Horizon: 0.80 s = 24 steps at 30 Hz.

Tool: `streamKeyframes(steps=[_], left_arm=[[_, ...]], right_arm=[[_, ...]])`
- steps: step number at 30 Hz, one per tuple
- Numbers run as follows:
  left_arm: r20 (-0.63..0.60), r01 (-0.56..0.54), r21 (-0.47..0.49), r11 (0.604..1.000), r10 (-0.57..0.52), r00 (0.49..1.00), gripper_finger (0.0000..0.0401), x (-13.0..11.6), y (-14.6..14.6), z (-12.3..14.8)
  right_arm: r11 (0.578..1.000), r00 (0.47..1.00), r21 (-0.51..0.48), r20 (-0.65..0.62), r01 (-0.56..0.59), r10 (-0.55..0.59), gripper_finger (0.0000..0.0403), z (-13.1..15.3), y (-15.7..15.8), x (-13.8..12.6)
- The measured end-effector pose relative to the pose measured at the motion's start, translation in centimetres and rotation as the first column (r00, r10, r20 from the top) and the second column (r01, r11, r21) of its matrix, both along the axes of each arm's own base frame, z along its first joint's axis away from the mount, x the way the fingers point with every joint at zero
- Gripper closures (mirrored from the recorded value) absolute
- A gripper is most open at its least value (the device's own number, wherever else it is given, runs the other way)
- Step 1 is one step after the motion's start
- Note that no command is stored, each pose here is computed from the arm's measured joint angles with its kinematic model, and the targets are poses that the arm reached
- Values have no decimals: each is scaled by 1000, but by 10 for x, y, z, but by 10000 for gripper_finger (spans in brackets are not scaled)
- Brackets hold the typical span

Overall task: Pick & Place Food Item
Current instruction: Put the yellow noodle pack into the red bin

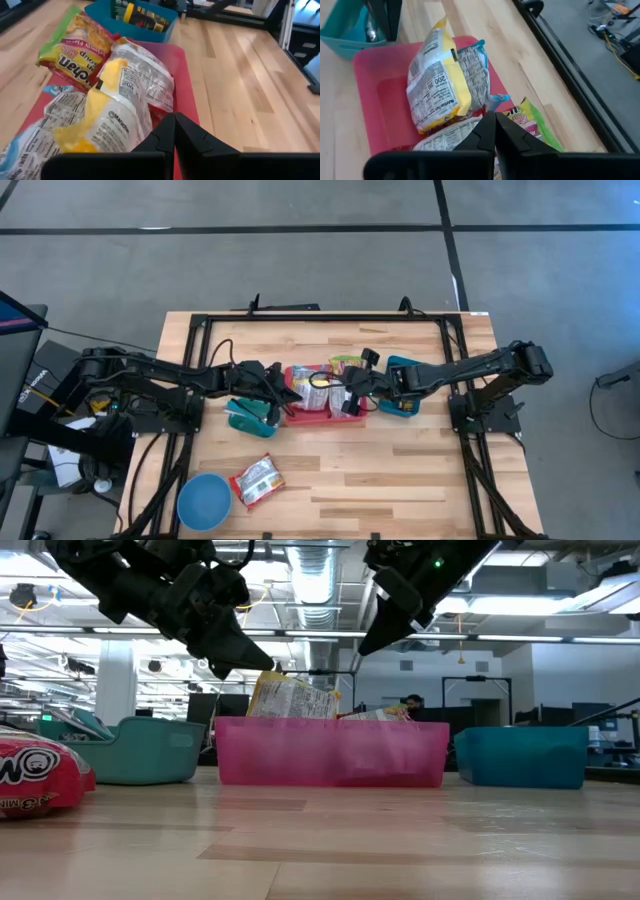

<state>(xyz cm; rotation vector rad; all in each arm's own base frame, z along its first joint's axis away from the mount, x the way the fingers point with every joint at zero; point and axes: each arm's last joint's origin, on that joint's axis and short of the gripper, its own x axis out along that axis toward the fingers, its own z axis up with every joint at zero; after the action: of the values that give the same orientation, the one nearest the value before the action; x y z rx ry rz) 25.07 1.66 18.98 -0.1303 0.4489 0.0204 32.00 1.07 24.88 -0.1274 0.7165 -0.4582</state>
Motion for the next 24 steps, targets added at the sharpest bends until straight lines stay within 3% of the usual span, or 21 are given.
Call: streamKeyframes(steps=[12, 17, 24], left_arm=[[-33, -76, -37, 996, 75, 997, 400, 3, 13, -9], [-62, -129, -22, 991, 127, 990, 400, 9, 22, -23], [-33, -195, -11, 981, 195, 980, 400, 9, 35, -22]], right_arm=[[998, 998, -28, 19, 60, -60, 403, -2, -2, 0], [997, 997, -37, 34, 73, -71, 403, -1, -2, 0], [995, 996, -47, 42, 85, -83, 403, 0, -2, 1]])
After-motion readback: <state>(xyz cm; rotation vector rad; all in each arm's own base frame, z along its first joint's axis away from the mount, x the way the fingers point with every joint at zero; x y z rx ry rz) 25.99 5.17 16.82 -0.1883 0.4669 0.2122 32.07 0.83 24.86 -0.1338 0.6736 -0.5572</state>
